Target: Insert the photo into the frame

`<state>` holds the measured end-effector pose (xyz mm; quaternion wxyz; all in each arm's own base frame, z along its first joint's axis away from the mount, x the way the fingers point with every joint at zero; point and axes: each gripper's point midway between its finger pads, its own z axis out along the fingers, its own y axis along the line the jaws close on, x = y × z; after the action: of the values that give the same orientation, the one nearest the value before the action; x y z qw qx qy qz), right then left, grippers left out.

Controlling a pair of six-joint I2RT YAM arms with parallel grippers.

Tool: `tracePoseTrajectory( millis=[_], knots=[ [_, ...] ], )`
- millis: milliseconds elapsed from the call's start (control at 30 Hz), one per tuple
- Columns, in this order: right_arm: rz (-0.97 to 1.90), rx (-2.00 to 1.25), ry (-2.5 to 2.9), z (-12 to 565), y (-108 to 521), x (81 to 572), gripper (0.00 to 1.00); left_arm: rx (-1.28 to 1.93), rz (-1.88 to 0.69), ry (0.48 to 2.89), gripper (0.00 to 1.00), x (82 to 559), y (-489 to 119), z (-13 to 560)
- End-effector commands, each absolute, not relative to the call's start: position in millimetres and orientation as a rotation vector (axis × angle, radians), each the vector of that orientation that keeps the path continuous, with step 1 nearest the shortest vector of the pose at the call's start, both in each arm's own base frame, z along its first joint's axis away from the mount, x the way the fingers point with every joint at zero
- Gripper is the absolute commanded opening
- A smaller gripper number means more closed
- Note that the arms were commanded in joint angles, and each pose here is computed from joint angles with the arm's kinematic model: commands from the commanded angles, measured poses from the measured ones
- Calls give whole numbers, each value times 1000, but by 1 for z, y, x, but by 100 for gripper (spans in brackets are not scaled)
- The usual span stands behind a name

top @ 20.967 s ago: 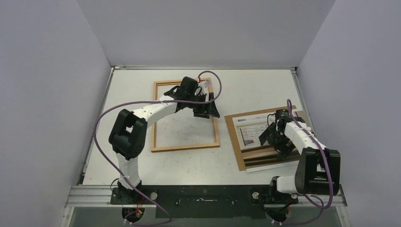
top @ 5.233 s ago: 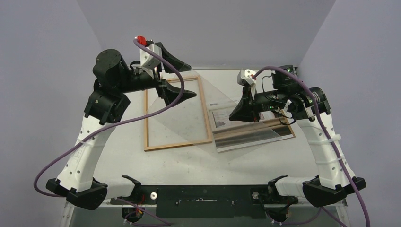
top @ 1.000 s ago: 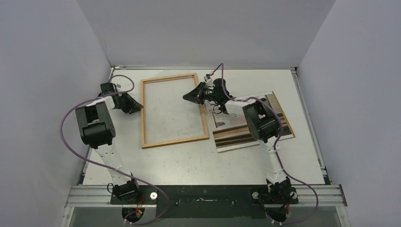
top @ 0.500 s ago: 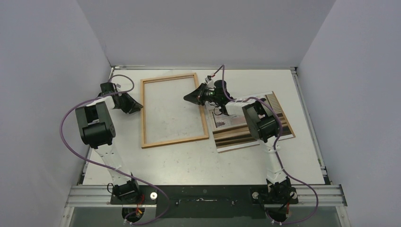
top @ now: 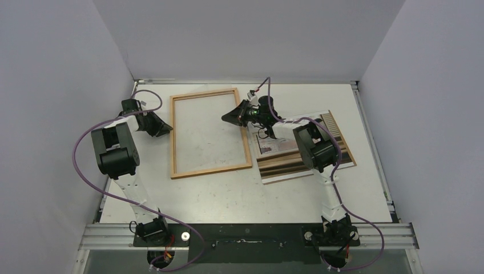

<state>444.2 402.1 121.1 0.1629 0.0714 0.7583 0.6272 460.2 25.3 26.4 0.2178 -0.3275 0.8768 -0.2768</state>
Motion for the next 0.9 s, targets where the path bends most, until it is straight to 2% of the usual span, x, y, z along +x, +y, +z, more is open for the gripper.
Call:
tracePoseTrajectory(
  millis=[0, 567, 867],
  knots=[
    [1846, 12, 1983, 194, 410, 434, 0, -903, -733, 2488, 18, 457, 19, 9],
    [1862, 21, 1932, 213, 405, 438, 0, -906, -706, 2522, 15, 453, 20, 3],
    [1810, 45, 1999, 191, 408, 444, 0, -901, -719, 2520, 15, 454, 18, 4]
  ],
)
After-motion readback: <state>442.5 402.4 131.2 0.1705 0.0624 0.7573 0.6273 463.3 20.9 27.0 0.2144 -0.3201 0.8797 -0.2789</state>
